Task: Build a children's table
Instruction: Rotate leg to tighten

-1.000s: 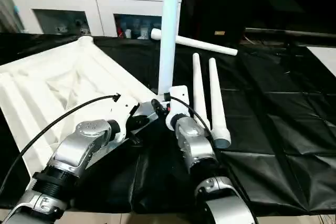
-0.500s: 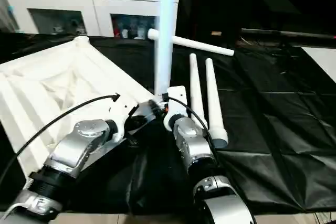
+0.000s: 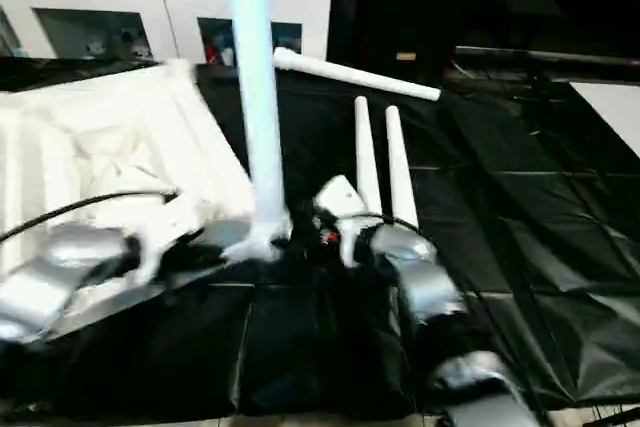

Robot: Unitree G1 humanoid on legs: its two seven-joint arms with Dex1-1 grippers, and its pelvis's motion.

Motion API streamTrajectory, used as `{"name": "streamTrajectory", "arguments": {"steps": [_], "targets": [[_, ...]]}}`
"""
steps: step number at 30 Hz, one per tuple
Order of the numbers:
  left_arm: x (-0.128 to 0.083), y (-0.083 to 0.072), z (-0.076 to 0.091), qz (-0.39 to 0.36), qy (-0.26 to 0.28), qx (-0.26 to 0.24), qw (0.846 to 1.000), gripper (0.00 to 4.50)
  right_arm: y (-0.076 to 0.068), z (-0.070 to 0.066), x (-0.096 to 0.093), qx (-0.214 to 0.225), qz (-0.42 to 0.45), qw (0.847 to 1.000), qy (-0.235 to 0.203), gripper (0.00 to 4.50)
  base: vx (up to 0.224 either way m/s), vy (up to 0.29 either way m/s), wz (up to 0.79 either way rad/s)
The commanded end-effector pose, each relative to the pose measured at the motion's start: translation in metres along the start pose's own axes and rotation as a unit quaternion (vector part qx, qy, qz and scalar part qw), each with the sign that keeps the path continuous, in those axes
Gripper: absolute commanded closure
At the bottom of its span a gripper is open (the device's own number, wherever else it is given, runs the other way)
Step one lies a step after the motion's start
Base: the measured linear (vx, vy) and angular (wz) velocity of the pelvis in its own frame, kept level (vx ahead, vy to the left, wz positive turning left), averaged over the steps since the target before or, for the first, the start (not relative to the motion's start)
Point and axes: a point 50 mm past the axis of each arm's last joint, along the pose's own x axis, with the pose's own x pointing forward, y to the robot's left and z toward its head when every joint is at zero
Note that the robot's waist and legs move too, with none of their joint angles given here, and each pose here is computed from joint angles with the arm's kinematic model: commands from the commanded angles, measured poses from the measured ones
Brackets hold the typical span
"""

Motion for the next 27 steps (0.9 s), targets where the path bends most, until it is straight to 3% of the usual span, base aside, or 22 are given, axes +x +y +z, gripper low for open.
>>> {"name": "streamTrajectory", "arguments": {"steps": [1, 10, 11, 14, 21, 27], "targets": [[0.011, -0.018, -0.019, -0.065, 0.037, -0.024, 0.997, 4.5, 0.002, 0.006, -0.001, -0.009, 0.021, 1.0, -0.008, 0.54, 0.0, 0.0, 0.0], [0.009, -0.019, -0.016, -0.084, 0.035, -0.02, 0.996, 4.5, 0.014, 0.006, 0.005, -0.023, 0.088, 0.996, -0.006, 0.54, 0.0, 0.0, 0.0], [0.009, -0.019, -0.016, -0.085, 0.033, -0.02, 0.996, 4.5, 0.014, 0.006, 0.006, -0.023, 0.09, 0.996, -0.006, 0.8, 0.0, 0.0, 0.0], [0.008, -0.02, -0.015, -0.088, 0.031, -0.019, 0.995, 4.5, 0.015, 0.006, 0.006, -0.021, 0.097, 0.995, -0.004, 0.9, 0.0, 0.0, 0.0], [0.007, -0.019, -0.016, -0.089, 0.033, -0.019, 0.995, 4.5, 0.013, 0.008, 0.007, -0.014, 0.103, 0.995, -0.011, 1.61, 0.0, 0.0, 0.0], [0.007, -0.02, -0.016, -0.092, 0.034, -0.019, 0.995, 4.5, 0.015, 0.007, 0.01, -0.01, 0.11, 0.994, -0.013, 1.78, 0.0, 0.0, 0.0]]}}
